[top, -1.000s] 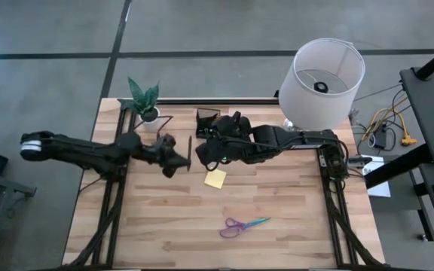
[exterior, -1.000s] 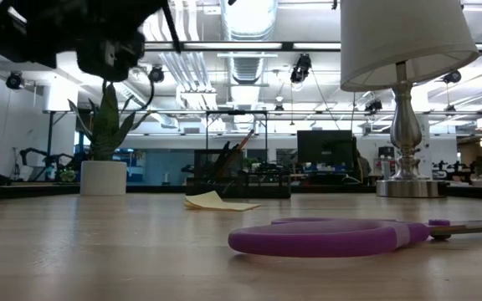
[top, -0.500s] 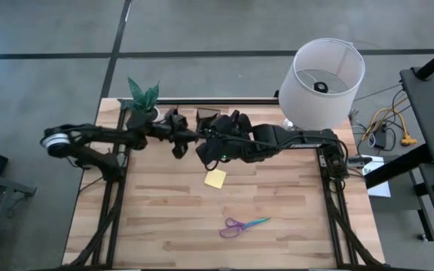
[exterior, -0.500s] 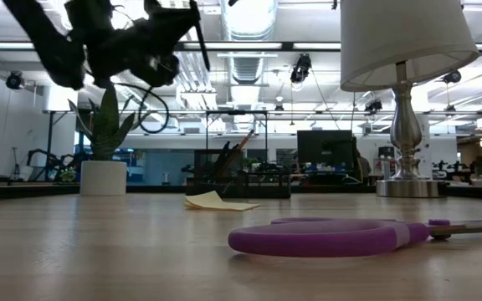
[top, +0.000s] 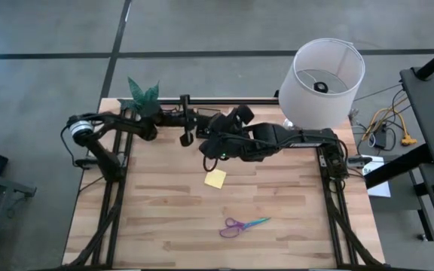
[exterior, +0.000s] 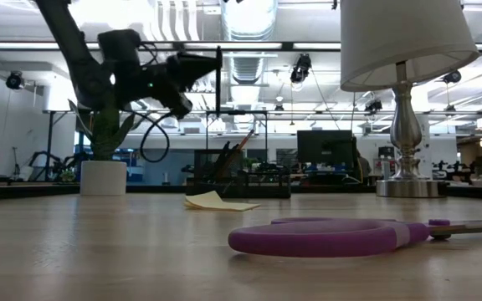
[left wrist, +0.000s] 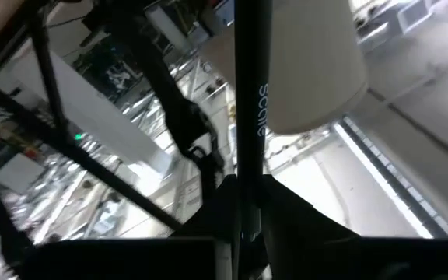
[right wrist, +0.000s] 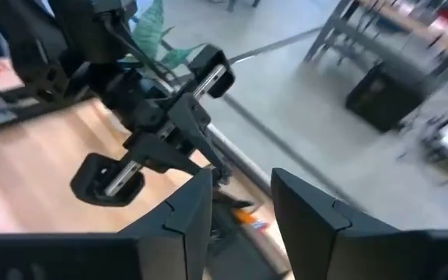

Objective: Pick and place office supplies into organizer
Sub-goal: Put the black pen into the black desk organizer

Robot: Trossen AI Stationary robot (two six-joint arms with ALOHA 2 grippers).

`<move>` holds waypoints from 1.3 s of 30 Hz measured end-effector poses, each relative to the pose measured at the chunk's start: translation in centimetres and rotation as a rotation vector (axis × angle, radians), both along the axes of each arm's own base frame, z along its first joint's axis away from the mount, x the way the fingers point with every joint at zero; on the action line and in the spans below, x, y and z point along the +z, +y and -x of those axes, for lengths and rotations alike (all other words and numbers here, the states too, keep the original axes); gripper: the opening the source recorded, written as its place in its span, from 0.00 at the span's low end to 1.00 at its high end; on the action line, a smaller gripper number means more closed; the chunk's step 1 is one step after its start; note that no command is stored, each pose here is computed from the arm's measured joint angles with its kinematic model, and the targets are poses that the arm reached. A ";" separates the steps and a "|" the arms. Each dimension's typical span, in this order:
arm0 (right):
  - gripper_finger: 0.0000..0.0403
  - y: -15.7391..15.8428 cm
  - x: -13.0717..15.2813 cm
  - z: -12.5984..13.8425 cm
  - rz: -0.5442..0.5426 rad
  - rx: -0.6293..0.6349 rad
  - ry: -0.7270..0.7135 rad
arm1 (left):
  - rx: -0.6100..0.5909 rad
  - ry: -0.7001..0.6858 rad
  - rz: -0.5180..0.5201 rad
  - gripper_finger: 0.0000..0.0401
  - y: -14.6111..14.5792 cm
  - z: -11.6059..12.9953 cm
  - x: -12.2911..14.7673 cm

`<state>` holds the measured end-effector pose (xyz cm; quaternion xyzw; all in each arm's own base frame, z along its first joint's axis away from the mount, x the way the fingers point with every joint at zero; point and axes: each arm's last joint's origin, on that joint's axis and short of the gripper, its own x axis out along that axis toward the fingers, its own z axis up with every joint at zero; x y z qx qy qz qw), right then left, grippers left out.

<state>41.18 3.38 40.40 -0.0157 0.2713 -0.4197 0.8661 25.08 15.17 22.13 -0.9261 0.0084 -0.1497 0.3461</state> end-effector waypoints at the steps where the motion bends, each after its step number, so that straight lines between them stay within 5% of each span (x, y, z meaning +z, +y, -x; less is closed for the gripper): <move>1: 0.31 -0.1 0.0 0.0 0.024 0.001 0.018 | 0.016 0.002 0.020 0.04 0.3 -0.2 -0.1; 12: 0.30 -0.3 0.2 -0.1 0.231 0.141 0.280 | 0.182 0.030 0.134 0.04 1.7 -0.9 -1.8; 22: 0.29 -0.3 0.2 -0.1 0.247 0.159 0.304 | 0.203 0.099 0.316 0.05 1.8 -0.8 -2.9; 39: 0.28 -0.3 0.2 -0.1 0.297 0.204 0.378 | 0.206 0.107 0.320 0.24 1.7 -0.6 -3.2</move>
